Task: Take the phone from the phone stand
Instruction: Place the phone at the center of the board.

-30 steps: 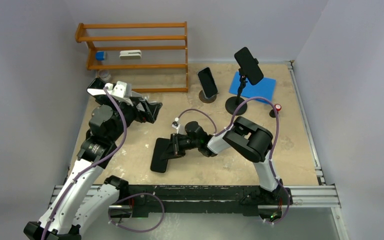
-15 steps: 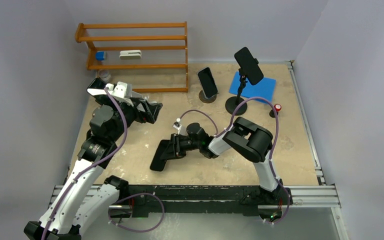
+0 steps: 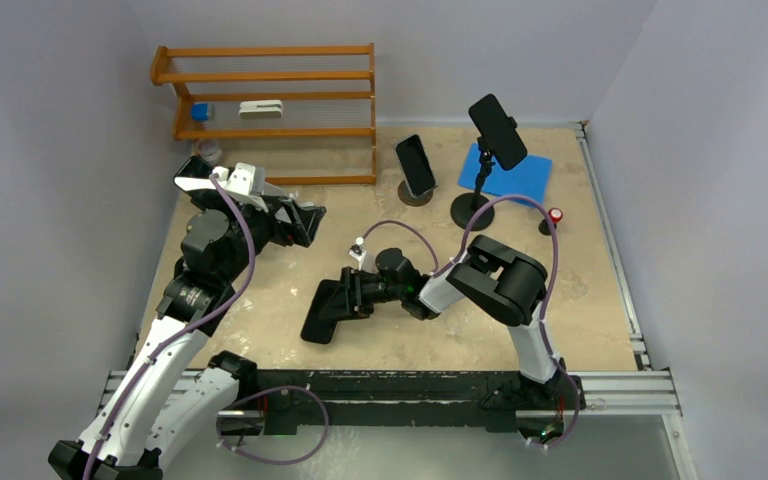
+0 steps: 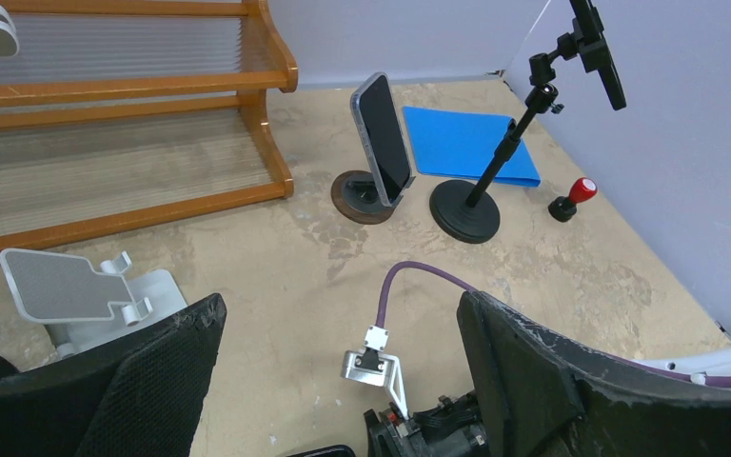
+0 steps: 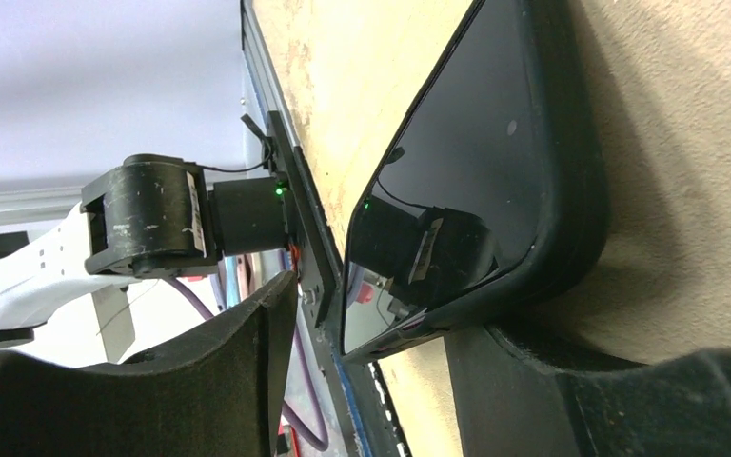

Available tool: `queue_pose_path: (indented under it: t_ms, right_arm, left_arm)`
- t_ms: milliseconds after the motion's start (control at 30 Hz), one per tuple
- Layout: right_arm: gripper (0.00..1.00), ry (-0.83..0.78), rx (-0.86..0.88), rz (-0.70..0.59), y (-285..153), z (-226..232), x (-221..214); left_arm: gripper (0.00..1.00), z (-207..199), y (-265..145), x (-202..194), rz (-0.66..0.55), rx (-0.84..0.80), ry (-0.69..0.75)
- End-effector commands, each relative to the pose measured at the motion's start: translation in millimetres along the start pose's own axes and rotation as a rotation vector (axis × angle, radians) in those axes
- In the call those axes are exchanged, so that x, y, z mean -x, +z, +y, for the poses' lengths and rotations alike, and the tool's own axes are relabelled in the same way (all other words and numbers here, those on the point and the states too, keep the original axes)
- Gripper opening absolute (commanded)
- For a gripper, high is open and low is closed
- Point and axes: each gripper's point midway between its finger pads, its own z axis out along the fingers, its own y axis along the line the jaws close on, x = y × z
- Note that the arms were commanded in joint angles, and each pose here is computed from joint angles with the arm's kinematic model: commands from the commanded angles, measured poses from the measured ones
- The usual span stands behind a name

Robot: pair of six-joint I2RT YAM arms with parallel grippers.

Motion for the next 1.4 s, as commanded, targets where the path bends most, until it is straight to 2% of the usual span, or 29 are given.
queue_pose_path:
  t_ms: [0,267,500,1367]
  right_arm:
    - [0.6,-0.06,-0.038,-0.04,-0.4,3.0,9.3]
    - [0.63,-0.055,-0.092,-0.046,-4.1,-6.6,9.3]
    - [0.63,-0.043,-0.119,-0.089,-15.4,-14.1,18.5]
    - [0.6,-0.017,-0.151,-0.113,-31.0,-31.3,14.5]
  left_arm:
    - [0.9,-10.2,-1.0,15.0,-0.055,-0.04,-0.007]
    - [0.9,-10.3,-0.4,13.7,-0.049,-0.04,-0.009]
    - [0.9,-11.1,-0.4,13.6,-0.049,-0.043,-0.01]
    - [0.9,-14.0,1.0,10.4,-0.037,-0.054,-0.014]
